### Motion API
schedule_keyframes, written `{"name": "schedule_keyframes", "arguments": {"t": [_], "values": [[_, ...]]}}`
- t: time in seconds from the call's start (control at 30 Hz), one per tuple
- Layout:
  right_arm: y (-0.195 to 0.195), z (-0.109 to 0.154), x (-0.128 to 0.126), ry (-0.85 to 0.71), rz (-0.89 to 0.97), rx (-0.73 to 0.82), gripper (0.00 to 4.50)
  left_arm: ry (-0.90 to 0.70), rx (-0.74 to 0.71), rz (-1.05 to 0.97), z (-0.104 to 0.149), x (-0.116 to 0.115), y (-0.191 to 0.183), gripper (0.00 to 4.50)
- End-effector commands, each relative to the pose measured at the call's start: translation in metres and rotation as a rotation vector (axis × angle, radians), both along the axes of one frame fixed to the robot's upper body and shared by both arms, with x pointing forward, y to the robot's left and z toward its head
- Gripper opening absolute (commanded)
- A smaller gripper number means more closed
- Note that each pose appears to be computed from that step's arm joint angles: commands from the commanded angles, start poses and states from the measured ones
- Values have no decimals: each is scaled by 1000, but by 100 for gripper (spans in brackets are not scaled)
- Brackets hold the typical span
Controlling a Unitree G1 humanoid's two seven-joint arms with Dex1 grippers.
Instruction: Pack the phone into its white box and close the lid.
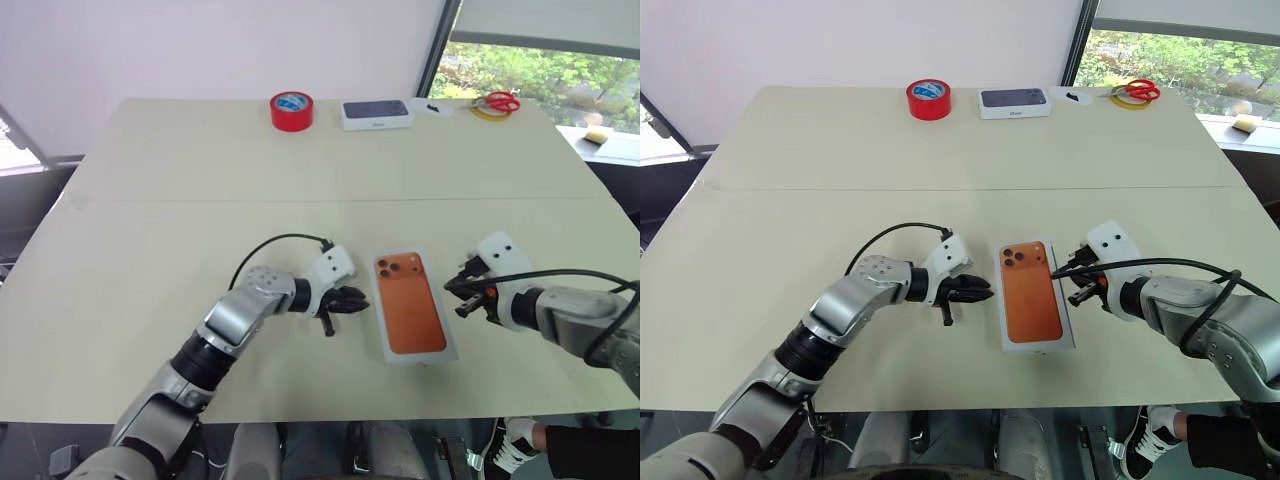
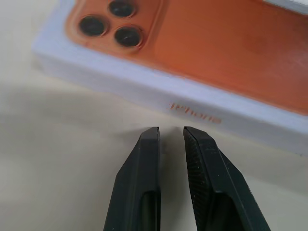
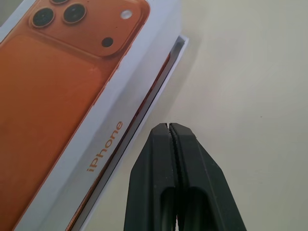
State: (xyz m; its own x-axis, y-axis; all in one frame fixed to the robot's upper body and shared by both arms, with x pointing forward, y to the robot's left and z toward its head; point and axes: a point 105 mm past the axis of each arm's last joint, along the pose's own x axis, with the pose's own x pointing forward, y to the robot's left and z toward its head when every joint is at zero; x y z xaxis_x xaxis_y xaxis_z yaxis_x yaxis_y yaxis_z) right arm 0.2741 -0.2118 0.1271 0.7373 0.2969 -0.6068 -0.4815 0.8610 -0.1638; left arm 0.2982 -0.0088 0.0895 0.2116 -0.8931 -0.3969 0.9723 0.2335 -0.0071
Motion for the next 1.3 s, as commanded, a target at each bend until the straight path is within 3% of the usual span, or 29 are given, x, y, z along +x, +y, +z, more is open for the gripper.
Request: {"name": "schedule_keyframes", "arguments": {"t": [0.03, 0.53, 1.3], "values": [[5, 9, -1, -41, 26, -5, 5, -46, -13, -40, 9, -1, -8, 82], [7, -1, -9, -6, 57, -38, 5, -50, -95, -46, 21, -5, -15, 82], [-13, 1, -10, -14, 16, -108, 5, -51, -104, -27, 22, -1, -13, 82]]}}
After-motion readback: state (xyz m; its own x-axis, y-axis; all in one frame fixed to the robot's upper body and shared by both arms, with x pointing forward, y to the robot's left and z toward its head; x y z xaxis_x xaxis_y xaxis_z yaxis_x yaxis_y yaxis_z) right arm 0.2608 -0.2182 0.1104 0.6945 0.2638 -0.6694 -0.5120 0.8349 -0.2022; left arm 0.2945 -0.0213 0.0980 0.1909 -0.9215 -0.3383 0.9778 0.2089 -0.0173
